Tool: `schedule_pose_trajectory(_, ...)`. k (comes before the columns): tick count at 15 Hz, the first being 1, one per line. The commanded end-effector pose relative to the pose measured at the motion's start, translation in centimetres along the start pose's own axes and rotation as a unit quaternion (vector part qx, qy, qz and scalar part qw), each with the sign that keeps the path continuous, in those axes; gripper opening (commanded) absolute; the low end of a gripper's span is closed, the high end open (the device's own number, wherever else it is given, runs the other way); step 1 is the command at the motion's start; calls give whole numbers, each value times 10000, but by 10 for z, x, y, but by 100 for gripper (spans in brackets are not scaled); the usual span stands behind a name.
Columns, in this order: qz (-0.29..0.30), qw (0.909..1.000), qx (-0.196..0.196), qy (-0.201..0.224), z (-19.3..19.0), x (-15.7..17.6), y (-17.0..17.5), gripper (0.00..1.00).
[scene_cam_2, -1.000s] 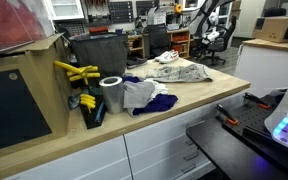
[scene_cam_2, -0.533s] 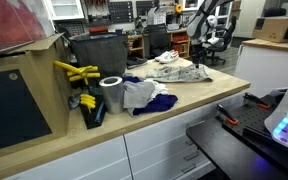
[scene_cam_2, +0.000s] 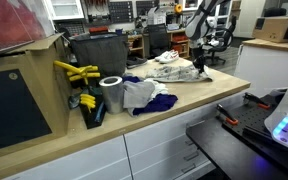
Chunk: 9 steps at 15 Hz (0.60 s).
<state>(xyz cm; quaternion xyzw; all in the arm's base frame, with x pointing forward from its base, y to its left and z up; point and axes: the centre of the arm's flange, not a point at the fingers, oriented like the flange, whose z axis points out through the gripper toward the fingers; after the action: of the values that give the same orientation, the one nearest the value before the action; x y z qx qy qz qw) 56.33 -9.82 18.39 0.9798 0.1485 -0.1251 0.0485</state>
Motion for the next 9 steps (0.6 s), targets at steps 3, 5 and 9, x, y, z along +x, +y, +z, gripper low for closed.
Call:
schedule_pose_trajectory(3,-111,9997,116,-157,18,-12,-11,0)
schedule_pose_trajectory(5,-113,9996,137,-206,23,-13,-12,0)
schedule_pose_trajectory(9,-120,9993,154,-316,34,-20,-12,0)
